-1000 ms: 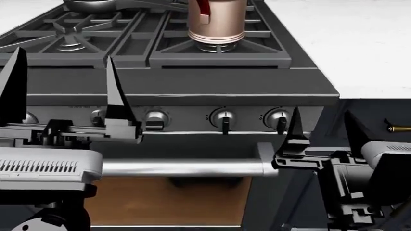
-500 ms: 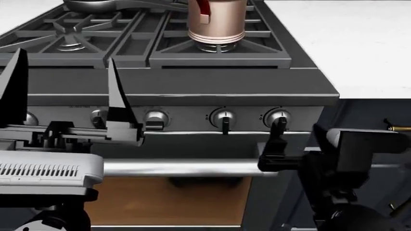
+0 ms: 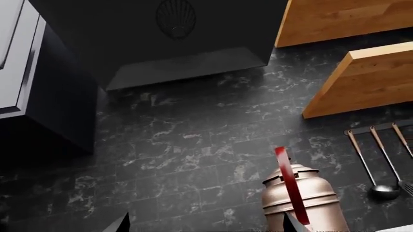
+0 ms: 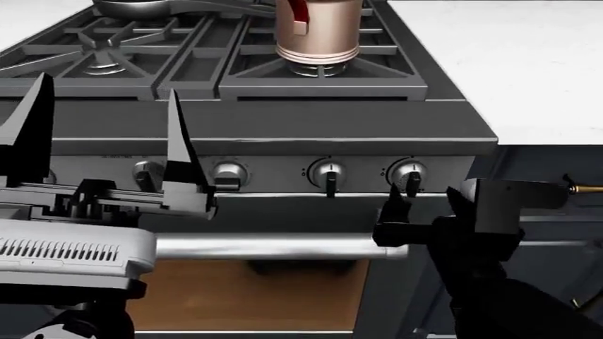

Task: Pick the kettle from the counter and place it on a stove burner. Then turn the burner on.

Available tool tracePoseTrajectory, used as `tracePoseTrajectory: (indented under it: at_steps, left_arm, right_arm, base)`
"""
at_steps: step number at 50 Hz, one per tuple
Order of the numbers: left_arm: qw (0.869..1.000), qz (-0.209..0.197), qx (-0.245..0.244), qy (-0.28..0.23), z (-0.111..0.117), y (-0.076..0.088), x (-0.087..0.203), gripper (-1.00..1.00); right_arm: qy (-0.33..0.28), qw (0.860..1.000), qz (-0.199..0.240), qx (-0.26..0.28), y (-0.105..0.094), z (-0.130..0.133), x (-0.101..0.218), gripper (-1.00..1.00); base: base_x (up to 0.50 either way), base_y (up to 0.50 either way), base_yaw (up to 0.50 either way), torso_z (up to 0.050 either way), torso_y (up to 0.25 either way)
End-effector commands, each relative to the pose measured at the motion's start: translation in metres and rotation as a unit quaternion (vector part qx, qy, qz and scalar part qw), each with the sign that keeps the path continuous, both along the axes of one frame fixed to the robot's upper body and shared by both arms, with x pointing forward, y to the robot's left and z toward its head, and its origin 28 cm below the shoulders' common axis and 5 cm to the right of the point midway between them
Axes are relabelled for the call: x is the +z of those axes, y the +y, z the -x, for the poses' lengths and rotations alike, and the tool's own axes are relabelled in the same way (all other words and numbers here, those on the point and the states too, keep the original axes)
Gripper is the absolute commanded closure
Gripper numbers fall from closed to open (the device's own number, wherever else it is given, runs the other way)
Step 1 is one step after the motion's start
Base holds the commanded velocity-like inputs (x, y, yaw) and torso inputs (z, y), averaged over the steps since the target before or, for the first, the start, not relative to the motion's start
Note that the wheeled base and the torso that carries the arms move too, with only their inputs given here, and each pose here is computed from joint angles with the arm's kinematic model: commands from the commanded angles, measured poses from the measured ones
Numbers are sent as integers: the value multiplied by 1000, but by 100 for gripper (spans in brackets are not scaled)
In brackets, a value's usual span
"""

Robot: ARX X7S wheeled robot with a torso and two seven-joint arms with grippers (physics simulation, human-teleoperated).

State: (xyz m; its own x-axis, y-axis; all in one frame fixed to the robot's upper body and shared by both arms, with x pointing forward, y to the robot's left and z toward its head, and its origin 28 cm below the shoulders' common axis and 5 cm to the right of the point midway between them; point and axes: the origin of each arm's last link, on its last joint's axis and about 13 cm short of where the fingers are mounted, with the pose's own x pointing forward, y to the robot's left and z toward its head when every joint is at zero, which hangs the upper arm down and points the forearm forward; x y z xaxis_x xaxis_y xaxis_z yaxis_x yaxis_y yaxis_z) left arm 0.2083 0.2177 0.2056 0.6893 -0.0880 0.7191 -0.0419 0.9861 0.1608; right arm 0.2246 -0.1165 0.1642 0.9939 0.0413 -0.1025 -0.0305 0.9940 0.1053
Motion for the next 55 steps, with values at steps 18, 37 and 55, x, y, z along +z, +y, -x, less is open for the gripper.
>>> tracePoseTrajectory:
  at_steps: [18,37,55]
  left_arm:
    - [1000,-3,1,4,-1,0,-1,-100]
    - [1000,-3,-1,6,-1,-1,-1,-100]
    - [1000,-3,-3,7,-1,-1,-1,-100]
  right_arm:
    - [19,1000,11,3,4,-16,-2,-100]
    - [9,1000,20,-3,4,-11,0,100]
    - [-47,976,213,1,10,0,15,100]
  base:
    - [0,0,0,0,0]
    - [0,0,0,0,0]
    - [-6,0,-3,0,3]
